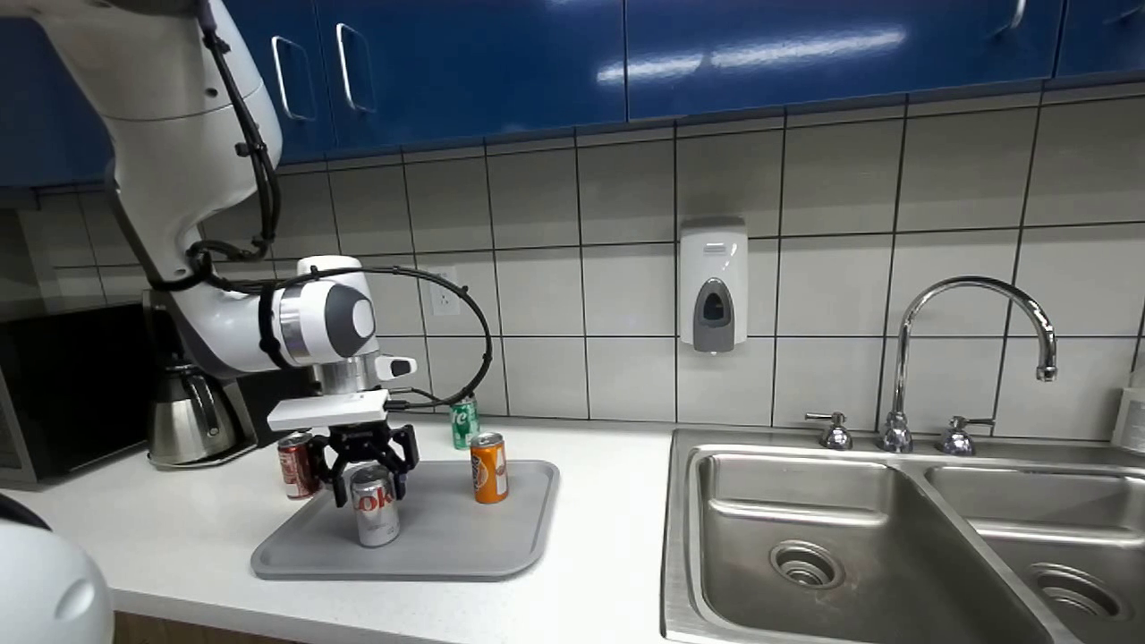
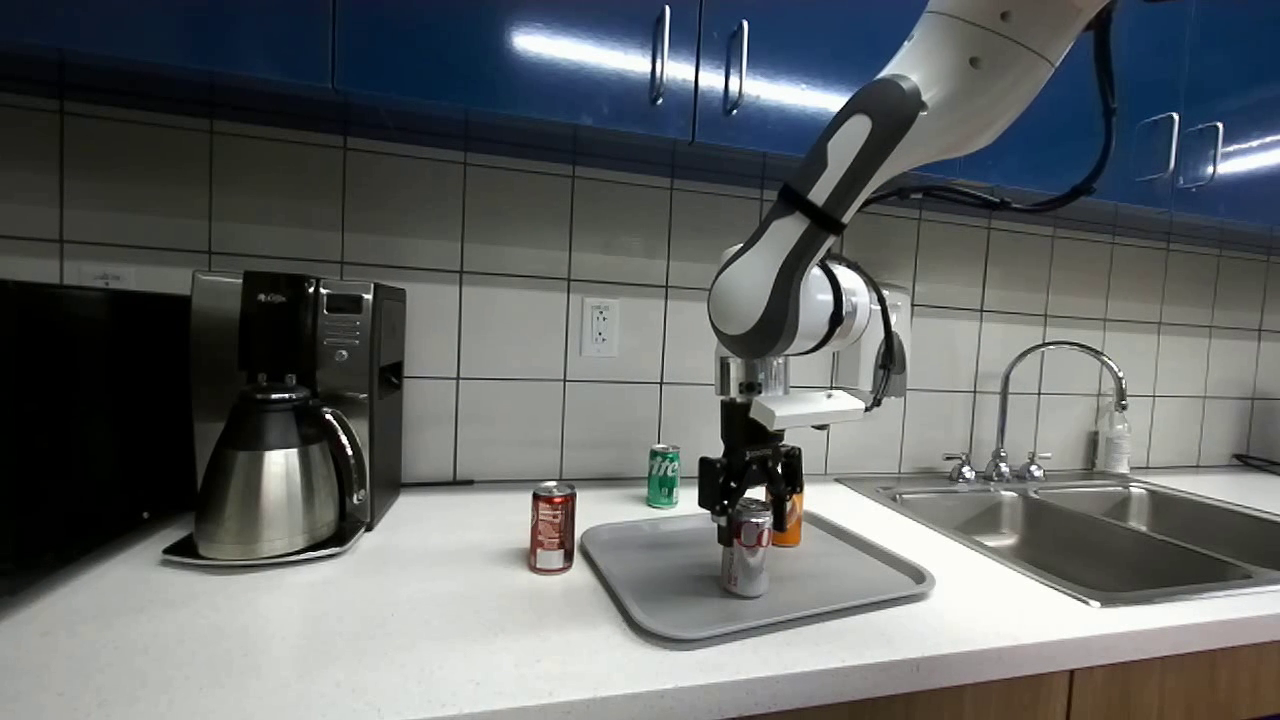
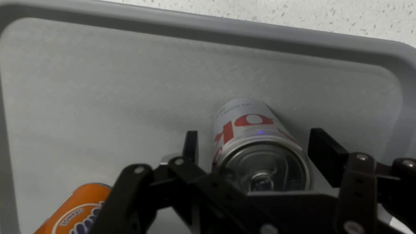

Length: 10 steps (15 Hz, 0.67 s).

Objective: Remove the silver and orange cans from the tray.

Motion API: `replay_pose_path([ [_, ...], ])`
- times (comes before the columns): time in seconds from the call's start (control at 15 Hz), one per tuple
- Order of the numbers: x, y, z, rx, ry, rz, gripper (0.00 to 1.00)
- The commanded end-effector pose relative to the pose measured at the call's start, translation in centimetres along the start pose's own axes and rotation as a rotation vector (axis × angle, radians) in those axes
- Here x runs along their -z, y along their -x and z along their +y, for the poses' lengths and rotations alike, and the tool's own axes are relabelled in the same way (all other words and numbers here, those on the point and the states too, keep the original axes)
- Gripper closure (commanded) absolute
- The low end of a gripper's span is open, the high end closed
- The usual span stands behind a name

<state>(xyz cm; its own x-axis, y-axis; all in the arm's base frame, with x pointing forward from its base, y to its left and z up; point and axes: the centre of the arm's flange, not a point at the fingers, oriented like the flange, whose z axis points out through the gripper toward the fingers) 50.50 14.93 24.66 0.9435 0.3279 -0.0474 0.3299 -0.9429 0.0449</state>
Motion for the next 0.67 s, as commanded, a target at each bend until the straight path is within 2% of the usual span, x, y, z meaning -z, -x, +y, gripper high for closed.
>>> replay_pose_path([
  [0.0, 0.1, -0.7, -0.2, -0.009, 0.015, 0.012, 0.42],
  [0.13, 0.2, -0.8, 0.0, -0.010, 0.004, 0.009, 0.58],
  [0.2, 0.4, -0.8, 0.1, -0.012, 0.005, 0.011, 0.62],
  [0.6, 1.3, -0.7, -0.7, -0.008, 0.009, 0.021, 0.62],
])
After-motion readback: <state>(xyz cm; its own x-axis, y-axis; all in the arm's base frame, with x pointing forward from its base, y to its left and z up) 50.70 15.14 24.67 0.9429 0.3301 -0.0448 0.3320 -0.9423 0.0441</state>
